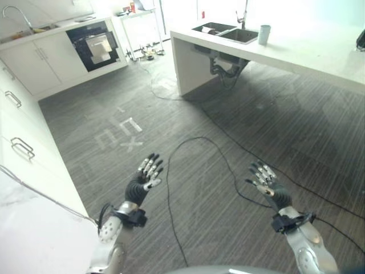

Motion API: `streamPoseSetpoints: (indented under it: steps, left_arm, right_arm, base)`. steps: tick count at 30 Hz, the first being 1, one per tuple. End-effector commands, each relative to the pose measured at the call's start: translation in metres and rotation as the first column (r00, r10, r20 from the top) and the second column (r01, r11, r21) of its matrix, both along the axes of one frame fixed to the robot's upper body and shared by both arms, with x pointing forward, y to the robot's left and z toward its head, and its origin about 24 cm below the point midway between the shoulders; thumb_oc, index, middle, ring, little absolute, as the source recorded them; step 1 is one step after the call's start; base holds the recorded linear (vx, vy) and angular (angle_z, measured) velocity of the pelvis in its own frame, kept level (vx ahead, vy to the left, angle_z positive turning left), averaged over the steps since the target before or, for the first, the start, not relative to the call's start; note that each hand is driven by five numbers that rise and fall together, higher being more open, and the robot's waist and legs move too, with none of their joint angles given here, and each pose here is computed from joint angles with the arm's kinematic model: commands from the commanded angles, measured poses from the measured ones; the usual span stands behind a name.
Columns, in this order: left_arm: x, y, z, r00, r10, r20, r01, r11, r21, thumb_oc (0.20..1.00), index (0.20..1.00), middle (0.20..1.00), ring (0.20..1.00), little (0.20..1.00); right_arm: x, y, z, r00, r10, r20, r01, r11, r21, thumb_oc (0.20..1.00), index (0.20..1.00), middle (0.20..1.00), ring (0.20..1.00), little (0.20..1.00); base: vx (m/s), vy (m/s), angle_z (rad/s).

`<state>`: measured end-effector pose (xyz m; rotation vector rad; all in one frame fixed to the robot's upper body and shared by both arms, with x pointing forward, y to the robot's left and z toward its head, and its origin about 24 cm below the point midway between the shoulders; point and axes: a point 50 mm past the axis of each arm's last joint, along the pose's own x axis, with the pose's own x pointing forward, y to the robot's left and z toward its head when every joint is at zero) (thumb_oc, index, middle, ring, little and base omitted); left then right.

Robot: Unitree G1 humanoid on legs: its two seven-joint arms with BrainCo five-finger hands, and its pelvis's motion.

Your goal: Place the dishes in the dishwasher.

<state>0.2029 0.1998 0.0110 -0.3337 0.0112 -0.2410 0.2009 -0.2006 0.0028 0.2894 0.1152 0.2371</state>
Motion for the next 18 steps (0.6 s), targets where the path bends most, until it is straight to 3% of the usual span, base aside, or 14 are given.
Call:
streamPoseSetpoints:
  steps: [1,7,10,14,18]
  left_arm:
    - [0.024,0.000,0.014,0.996,-0.048,0.069,0.037,0.988,0.147,1.000,1.000,1.000,1.000,1.000]
    - [0.021,-0.002,-0.008,0.996,-0.056,-0.073,0.065,0.991,0.120,1.000,1.000,1.000,1.000,1.000]
    - [0.012,0.000,-0.051,0.933,-0.040,-0.358,0.132,0.963,0.236,1.000,1.000,1.000,1.000,1.000]
    - [-0.025,0.007,-0.114,0.794,0.015,-0.608,0.155,0.962,0.225,1.000,1.000,1.000,1.000,1.000]
    - [-0.047,0.004,-0.134,0.747,0.034,-0.664,0.193,0.945,0.265,1.000,1.000,1.000,1.000,1.000]
  right_arm:
    - [0.021,0.014,0.024,0.990,0.013,0.141,-0.020,0.999,0.050,1.000,1.000,1.000,1.000,1.000]
    - [0.018,0.013,0.007,0.997,0.047,0.057,-0.045,0.999,-0.028,1.000,1.000,1.000,1.000,1.000]
    - [0.012,0.006,-0.033,0.979,0.028,-0.201,-0.065,0.982,-0.178,1.000,1.000,1.000,1.000,1.000]
    - [-0.017,-0.003,-0.091,0.890,-0.058,-0.453,-0.010,0.989,-0.148,1.000,1.000,1.000,1.000,1.000]
    - [-0.036,-0.013,-0.111,0.837,-0.114,-0.535,0.041,0.988,-0.146,1.000,1.000,1.000,1.000,1.000]
  base:
    - [0.00,0.000,0.00]
    - [0.00,0.001,0.04]
    - [-0.01,-0.012,0.04]
    - [-0.01,-0.031,0.00]
    - [-0.01,-0.027,0.01]
